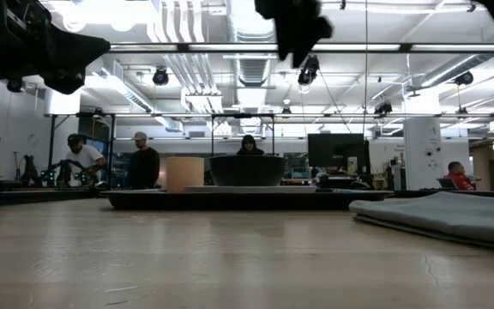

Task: Set up tray
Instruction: Put the green patterned knife on the black serving tray

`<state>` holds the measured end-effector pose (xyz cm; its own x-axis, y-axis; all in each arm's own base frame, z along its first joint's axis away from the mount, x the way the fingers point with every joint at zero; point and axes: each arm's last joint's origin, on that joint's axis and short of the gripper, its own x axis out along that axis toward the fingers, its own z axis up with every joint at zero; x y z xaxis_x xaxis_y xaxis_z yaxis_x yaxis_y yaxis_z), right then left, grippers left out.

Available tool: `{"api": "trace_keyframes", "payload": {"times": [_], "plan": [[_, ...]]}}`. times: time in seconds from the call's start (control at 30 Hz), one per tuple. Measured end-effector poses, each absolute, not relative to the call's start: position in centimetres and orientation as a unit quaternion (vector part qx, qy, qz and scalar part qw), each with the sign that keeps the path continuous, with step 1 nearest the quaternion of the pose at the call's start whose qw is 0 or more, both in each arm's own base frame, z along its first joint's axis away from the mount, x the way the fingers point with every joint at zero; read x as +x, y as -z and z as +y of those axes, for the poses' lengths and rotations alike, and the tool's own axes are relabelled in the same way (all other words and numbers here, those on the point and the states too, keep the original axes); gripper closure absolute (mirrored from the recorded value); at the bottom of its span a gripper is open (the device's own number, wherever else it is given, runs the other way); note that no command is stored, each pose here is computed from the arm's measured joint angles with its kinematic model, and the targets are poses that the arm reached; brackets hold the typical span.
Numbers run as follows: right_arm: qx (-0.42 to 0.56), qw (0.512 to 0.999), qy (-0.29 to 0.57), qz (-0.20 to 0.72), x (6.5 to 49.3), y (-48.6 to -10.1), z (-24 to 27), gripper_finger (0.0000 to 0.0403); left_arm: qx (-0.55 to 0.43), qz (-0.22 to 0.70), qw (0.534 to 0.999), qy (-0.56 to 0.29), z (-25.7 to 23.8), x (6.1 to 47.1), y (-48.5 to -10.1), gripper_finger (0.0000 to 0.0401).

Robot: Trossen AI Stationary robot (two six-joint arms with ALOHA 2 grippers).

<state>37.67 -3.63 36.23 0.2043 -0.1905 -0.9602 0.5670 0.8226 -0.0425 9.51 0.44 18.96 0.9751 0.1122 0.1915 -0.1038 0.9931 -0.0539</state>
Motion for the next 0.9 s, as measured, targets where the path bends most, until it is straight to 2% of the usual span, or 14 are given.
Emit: {"api": "trace_keyframes", "payload": {"times": [0.1, 0.4, 0.6, 0.73, 0.9], "plan": [[0.201, 0.746, 0.238, 0.589, 35.1, -36.6, -2.2, 0.0175, -0.022, -0.098, 0.993, -0.054, 0.4, 9.5, -19.0, 0.0400], [0.293, 0.669, 0.304, 0.611, 25.5, -34.4, 1.8, 0.0175, -0.022, -0.100, 0.993, -0.054, 0.4, 9.5, -19.0, 0.0400], [0.355, 0.638, 0.353, 0.585, 20.2, -31.3, 3.1, 0.0175, -0.022, -0.100, 0.993, -0.054, 0.4, 9.5, -19.0, 0.0400], [0.377, 0.624, 0.371, 0.575, 18.2, -28.4, 3.2, 0.0175, -0.022, -0.100, 0.993, -0.054, 0.4, 9.5, -19.0, 0.0400], [0.388, 0.583, 0.387, 0.600, 16.2, -24.8, 3.0, 0.0175, -0.022, -0.100, 0.993, -0.054, 0.4, 9.5, -19.0, 0.0400]]}}
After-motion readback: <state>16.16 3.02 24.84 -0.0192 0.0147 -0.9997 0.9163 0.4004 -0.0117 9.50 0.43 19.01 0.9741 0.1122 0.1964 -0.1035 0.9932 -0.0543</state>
